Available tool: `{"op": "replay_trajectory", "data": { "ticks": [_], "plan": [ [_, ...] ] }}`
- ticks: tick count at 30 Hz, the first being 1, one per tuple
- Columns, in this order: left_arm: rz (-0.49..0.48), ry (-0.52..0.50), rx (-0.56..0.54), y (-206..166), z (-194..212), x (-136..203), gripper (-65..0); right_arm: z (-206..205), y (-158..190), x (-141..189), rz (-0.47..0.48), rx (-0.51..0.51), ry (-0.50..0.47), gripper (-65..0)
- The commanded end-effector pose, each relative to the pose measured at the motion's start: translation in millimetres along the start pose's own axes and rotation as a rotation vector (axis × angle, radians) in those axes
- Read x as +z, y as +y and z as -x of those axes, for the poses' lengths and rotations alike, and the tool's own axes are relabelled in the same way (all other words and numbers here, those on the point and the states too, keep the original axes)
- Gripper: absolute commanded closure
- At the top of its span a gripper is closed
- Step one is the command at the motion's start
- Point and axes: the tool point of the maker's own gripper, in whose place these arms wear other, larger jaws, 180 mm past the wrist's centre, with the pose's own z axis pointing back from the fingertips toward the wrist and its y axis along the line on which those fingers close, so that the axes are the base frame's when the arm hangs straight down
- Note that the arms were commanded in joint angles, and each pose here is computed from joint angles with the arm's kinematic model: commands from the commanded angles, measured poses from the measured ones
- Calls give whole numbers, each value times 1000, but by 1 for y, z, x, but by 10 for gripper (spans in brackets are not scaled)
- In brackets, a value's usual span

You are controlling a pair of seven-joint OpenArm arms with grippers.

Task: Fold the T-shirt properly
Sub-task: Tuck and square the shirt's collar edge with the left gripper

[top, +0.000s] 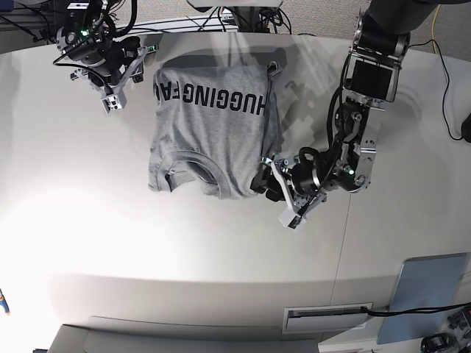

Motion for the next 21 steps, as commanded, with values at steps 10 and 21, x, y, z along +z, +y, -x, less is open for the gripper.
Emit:
{"op": "replay_trajectory", "data": {
  "ticks": [10,21],
  "plan": [
    [19,-5,76,-7,-15,-24,-265,-2,-2,4,8,7,0,-231],
    [32,9,72,-8,-23,-21,-44,-3,-2,4,11,9,-6,-231]
  ]
}}
